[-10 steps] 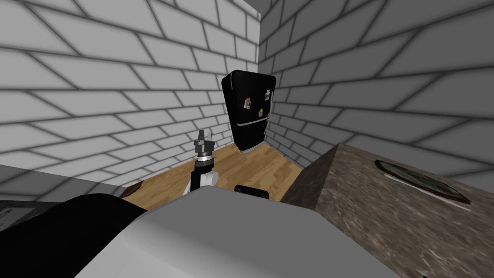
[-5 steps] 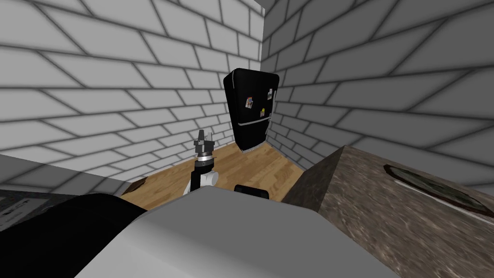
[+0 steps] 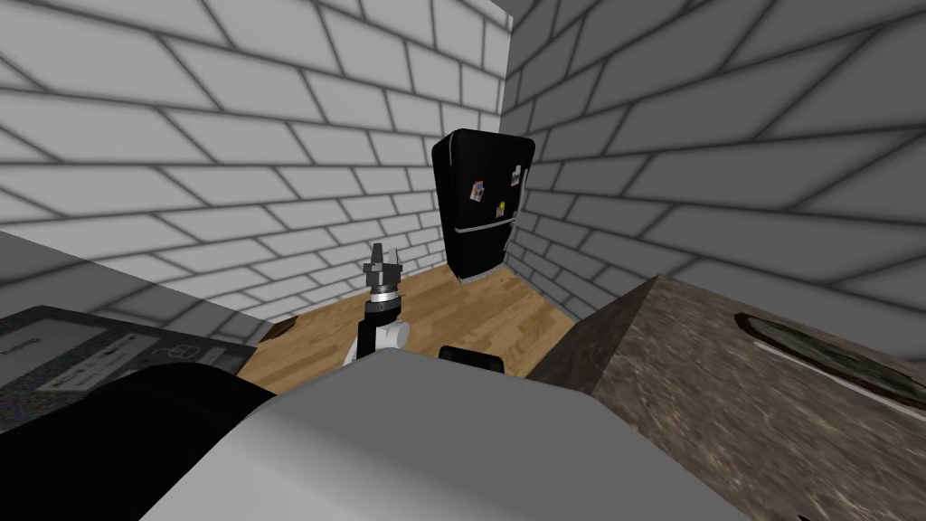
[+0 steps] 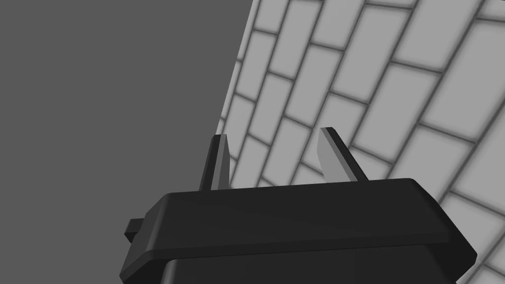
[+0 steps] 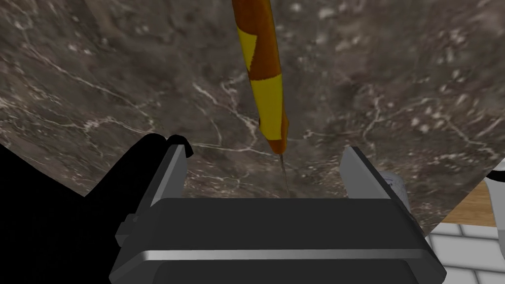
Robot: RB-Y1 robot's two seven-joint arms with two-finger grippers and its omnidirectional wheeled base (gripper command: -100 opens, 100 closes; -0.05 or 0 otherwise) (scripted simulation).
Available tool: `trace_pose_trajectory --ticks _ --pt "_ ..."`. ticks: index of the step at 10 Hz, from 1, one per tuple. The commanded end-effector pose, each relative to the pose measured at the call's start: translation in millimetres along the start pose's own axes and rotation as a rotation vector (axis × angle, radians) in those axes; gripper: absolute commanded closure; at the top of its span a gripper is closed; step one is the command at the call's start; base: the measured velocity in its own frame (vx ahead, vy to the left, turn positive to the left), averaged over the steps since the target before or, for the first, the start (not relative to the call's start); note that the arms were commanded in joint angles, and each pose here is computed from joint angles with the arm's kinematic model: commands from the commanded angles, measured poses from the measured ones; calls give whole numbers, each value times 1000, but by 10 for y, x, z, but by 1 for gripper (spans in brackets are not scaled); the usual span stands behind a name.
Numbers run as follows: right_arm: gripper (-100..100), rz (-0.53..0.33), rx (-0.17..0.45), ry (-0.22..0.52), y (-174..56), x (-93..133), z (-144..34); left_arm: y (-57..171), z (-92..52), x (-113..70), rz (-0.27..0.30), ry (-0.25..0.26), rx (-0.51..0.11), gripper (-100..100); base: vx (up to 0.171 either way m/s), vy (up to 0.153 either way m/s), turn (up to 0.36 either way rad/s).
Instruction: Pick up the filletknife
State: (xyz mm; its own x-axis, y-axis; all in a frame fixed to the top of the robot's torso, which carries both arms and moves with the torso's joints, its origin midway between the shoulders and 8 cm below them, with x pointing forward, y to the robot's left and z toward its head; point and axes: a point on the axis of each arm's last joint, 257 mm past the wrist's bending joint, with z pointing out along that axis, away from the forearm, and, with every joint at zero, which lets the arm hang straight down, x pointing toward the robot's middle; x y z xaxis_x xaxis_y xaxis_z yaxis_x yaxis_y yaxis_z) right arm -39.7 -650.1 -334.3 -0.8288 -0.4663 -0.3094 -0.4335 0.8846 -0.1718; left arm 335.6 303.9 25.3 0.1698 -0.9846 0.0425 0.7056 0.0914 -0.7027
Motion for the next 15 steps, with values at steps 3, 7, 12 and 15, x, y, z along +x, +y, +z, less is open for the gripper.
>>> trace_pose_trajectory --ticks 3,7,12,15 --pt "-100 31 8 5 -133 -60 83 0 0 0 0 0 0 0 -93 27 72" --pt "-100 65 20 12 -302 -145 182 0 0 0 0 0 0 0 -98 26 95" --pt "-100 123 44 23 -562 -281 311 0 0 0 0 0 0 0 -114 43 107" --pt "100 115 43 23 -545 -268 302 0 -1 -1 0 0 0 0 -14 4 -1"
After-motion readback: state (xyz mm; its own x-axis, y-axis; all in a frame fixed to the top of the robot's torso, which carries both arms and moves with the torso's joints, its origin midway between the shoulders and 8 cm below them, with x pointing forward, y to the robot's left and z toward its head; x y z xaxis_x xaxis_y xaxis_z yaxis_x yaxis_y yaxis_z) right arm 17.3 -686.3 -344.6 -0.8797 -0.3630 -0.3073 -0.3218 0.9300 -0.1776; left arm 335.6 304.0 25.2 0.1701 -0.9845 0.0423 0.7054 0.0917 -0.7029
